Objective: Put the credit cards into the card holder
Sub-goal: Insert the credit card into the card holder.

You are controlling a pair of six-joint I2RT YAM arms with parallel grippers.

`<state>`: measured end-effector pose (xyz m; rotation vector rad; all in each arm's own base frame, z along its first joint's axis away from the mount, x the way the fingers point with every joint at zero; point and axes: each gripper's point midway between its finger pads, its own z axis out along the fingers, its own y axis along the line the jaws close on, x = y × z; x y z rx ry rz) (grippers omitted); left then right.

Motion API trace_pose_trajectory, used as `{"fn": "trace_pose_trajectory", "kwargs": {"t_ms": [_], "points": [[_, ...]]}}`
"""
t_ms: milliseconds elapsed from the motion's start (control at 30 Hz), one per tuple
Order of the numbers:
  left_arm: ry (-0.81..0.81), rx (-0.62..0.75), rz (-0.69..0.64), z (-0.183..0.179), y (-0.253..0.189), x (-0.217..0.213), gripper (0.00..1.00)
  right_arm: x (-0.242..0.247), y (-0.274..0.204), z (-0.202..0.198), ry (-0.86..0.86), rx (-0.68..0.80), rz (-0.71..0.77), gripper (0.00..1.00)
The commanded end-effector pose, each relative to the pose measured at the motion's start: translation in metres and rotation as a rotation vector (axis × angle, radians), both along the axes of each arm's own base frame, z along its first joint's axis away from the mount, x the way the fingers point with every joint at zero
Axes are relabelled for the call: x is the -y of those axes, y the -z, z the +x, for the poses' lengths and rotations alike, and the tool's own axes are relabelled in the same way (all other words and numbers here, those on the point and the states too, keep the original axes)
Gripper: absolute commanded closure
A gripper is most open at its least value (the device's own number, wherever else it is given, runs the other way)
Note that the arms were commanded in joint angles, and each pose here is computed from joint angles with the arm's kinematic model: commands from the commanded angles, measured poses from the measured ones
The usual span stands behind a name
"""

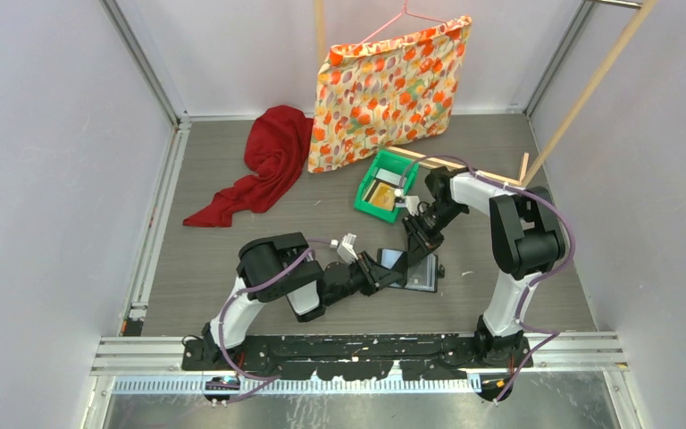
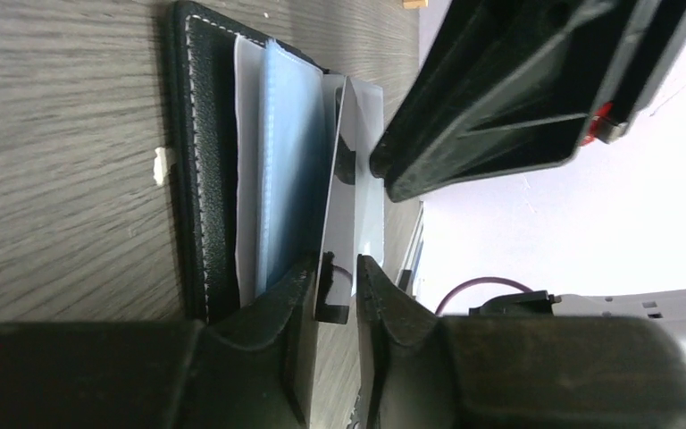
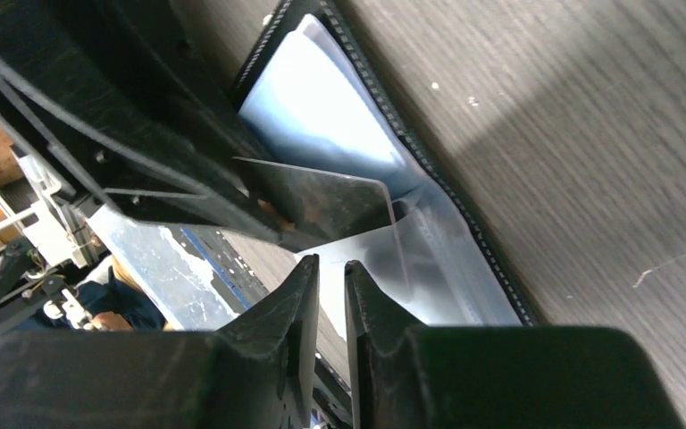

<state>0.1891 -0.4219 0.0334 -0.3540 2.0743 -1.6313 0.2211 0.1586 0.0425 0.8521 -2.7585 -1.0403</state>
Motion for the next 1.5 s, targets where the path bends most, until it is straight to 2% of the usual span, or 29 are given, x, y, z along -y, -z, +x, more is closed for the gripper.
{"fn": "trace_pose_trajectory", "kwargs": {"t_ms": [0,200,333,633,1467], "points": [[-0.018,0.025,0.023,0.002,0.003,-0.003,0.73,0.007,0.008,0.013,0.032,0.019,-0.062,0.8],[0.024,0.054,0.049,0.0,0.0,-0.005,0.57,0.014,0.015,0.014,0.035,0.014,-0.102,0.83],[0.063,0.076,0.076,0.001,-0.003,-0.008,0.53,0.015,0.015,0.013,0.03,0.014,-0.105,0.83],[0.205,0.104,0.177,0.003,-0.006,-0.014,0.51,0.014,0.015,0.012,0.025,0.012,-0.097,0.83],[0.451,0.094,0.262,0.032,-0.023,-0.006,0.55,0.014,0.015,0.011,0.02,0.009,-0.091,0.83]]}}
